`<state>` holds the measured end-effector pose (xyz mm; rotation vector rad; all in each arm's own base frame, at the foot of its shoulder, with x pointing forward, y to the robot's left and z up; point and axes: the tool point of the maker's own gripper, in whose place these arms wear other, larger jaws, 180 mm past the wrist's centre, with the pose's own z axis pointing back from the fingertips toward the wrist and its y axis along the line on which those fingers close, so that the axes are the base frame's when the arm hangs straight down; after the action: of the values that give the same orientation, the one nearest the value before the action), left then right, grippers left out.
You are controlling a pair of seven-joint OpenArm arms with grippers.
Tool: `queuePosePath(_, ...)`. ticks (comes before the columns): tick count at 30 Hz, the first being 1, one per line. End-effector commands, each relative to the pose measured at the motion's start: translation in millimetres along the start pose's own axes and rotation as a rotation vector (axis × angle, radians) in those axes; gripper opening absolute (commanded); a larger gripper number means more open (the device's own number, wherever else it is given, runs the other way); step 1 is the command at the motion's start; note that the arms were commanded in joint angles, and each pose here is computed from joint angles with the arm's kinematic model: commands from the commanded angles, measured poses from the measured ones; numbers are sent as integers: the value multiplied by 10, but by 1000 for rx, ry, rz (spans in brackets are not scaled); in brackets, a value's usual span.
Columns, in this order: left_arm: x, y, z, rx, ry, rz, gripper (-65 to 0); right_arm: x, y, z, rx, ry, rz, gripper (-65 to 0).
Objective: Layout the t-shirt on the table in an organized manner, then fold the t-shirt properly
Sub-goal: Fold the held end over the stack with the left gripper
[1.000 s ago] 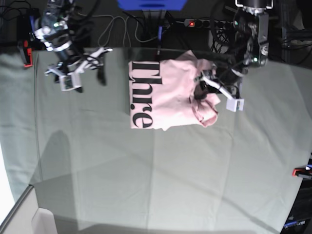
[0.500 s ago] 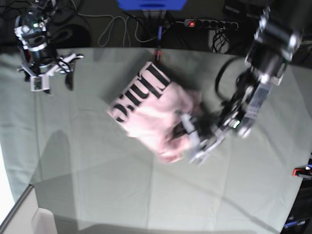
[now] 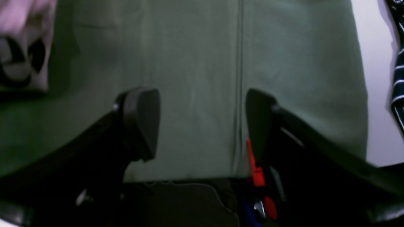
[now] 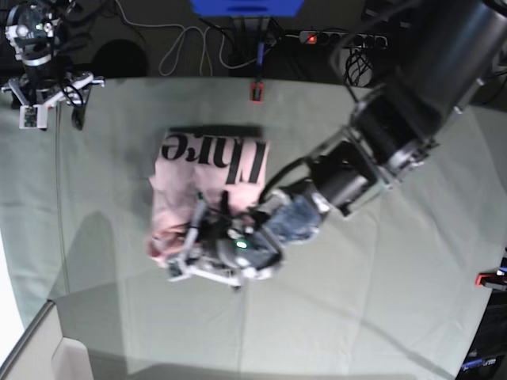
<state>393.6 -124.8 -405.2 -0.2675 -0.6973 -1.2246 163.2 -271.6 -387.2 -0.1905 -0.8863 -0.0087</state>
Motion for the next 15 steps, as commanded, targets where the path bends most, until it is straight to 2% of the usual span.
queuePosePath(1,278,112,55,31,-68,-29,-645,87,-35,36,-9,-39,-6,-247)
queuePosePath(7,251,88,23,51,-45,-93,-624,88,-37,39,-10,-40,-7,-247)
queuePosePath(9,246,104,25,60,-41,-94,-570,86,-24,38,-8,-40,-10,-247)
queuePosePath(15,210,151,40,69,-35,-90,-339,82,-6,36,-6,-40,-14,-246)
